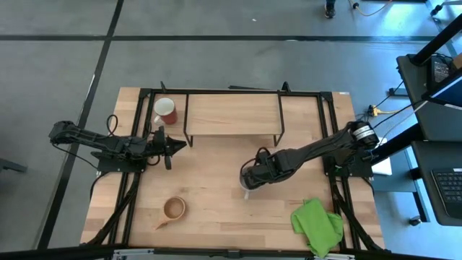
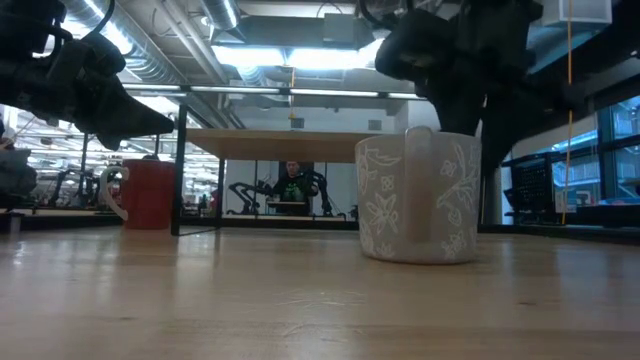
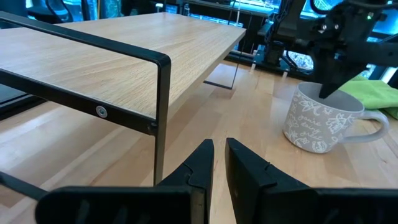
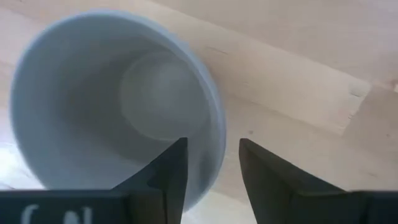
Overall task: Stack small to large cups/mugs on shelf
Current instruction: Put the gray mug on the shelf
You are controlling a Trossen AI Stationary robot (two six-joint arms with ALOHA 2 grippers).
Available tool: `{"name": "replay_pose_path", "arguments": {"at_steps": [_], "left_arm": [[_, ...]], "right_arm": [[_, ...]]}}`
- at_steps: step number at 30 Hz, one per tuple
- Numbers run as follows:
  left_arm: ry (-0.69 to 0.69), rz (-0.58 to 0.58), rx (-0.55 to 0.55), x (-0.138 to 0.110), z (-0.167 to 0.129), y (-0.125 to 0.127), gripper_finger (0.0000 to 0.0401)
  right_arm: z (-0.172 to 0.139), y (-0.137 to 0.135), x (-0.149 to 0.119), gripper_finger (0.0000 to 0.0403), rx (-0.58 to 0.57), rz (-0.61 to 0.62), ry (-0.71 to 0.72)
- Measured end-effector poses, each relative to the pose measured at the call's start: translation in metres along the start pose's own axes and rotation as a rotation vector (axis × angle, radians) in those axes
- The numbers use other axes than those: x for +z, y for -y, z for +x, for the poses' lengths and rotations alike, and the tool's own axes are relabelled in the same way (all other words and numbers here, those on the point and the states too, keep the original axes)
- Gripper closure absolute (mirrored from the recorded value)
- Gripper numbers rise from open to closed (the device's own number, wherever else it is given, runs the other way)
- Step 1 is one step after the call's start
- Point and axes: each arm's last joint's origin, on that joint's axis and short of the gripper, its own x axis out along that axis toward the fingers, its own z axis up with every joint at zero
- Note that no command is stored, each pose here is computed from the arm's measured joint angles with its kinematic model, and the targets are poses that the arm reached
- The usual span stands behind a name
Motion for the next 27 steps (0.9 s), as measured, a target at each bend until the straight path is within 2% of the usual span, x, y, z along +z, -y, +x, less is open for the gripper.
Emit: {"name": "replay_pose_path", "arguments": {"at_steps": [10,27], "left_arm": [[0.0,0.0,0.0,0.0,0.0,0.0,0.0366],[0.0,0.0,0.0,0.0,0.0,0.0,0.0366]], "right_arm": [[0.007,-0.002,0.004,0.0268,-0.01,0.007,-0.001],[0.011,-0.001,0.012,0.0369,-0.025,-0.019,0.039]]}}
